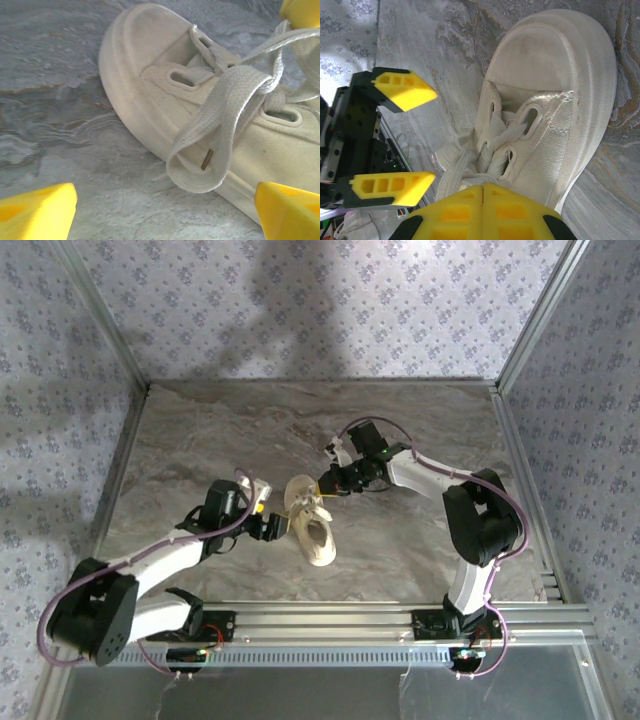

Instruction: Tie the shoes

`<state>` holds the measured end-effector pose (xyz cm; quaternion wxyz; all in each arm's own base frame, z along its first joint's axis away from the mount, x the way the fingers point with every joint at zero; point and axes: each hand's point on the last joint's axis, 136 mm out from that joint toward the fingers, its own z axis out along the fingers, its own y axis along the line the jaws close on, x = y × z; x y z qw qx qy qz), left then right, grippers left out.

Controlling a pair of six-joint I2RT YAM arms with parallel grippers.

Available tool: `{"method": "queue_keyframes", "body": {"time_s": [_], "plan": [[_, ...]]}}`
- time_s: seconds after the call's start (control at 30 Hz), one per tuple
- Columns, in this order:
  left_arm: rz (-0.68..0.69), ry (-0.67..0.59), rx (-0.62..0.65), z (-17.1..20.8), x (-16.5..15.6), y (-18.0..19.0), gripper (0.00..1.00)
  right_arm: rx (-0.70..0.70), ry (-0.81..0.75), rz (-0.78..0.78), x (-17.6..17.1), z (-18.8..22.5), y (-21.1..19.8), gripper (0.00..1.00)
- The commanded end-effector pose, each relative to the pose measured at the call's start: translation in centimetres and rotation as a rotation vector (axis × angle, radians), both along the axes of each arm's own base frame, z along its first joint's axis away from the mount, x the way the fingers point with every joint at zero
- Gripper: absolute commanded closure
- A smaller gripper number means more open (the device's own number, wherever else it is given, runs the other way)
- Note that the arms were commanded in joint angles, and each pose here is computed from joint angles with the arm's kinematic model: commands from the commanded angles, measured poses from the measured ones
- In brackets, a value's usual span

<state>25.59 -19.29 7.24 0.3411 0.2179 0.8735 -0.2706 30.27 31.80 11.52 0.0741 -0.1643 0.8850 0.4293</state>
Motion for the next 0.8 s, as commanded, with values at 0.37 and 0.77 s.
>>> {"method": "queue_keyframes", "body": {"time_s": [0.37,0.77], "plan": [[-0.15,0.039,-0.044,-0.4,1.3,-3.2,0.52,-0.004,0.0,0.016,0.1,0.2,0.2,1.0],[-0.141,-0.063,0.019,3.5,0.0,-1.7,1.0,-0.009,-0.004,0.012,0.1,0.3,0.2,1.0]]}}
